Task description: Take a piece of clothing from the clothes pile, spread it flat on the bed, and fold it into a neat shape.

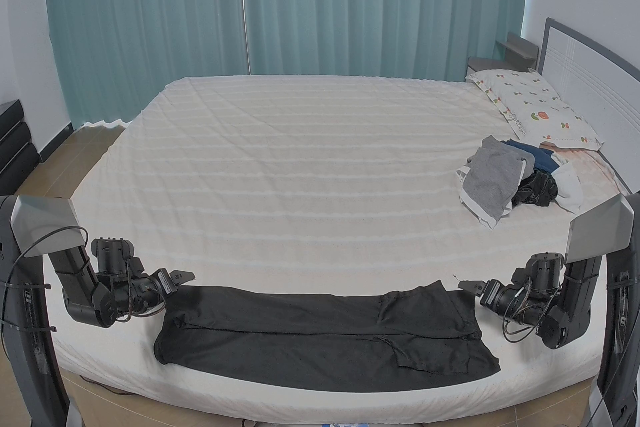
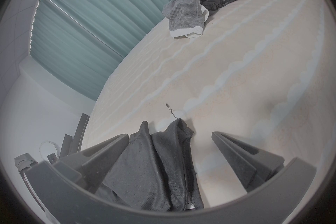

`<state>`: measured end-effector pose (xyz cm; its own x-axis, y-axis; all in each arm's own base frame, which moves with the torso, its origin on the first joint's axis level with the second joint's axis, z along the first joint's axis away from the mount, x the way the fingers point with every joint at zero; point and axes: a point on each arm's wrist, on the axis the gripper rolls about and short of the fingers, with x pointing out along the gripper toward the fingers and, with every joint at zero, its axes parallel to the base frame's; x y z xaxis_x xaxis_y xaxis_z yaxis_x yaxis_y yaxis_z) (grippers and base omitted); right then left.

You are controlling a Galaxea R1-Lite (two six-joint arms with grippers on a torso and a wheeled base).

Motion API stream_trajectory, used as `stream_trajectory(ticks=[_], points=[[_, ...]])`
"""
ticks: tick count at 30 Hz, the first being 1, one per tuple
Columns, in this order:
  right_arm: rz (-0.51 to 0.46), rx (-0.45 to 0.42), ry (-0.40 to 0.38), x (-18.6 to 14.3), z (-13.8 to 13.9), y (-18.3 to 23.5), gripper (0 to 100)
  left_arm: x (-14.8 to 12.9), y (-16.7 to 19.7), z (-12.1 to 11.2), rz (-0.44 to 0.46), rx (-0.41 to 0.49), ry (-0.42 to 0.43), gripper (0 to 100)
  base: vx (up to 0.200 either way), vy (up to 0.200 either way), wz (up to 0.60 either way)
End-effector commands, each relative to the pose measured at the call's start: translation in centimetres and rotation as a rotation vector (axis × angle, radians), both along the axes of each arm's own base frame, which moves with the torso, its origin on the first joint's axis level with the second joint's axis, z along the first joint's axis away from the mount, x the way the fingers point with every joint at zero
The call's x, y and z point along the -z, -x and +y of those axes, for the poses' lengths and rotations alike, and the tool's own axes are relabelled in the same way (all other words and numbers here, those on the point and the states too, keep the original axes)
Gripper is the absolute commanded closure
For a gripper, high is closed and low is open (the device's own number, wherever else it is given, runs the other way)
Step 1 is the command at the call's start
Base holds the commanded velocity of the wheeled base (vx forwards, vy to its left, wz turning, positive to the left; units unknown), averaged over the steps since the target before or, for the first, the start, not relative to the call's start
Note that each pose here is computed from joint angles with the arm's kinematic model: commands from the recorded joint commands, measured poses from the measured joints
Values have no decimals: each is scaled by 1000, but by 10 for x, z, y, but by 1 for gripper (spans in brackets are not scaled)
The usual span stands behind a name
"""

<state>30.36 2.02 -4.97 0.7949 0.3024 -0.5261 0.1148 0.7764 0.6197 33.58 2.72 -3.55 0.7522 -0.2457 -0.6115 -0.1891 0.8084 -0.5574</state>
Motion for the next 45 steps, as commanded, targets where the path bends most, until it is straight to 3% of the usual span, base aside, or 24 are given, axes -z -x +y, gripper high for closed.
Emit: stream_trajectory(ticks=[1,7,8,19,20,34,40,45], points=[[9,-3,0,3,1,0,0,2,1,0,18,1,2,0,0,0,0],[-5,-4,-1,4,1,-5,0,3,0,-1,17,5,0,0,0,0,0],[0,-4,0,5,1,-5,0,4,0,-1,16,12,-8,100,0,0,0],[0,-18,0,12,7,-13,0,7,0,2,20,8,-21,100,0,0,0],[-5,-17,1,12,7,-15,100,7,0,2,20,7,-22,100,0,0,0],[-43,20,-13,7,3,-30,100,5,-3,3,6,-4,-22,100,0,0,0],[-86,103,-13,2,-5,-42,100,1,-10,4,-11,-54,-1,100,0,0,0],[-88,105,-16,2,-5,-43,100,1,-16,5,-20,-83,-2,100,0,0,0]])
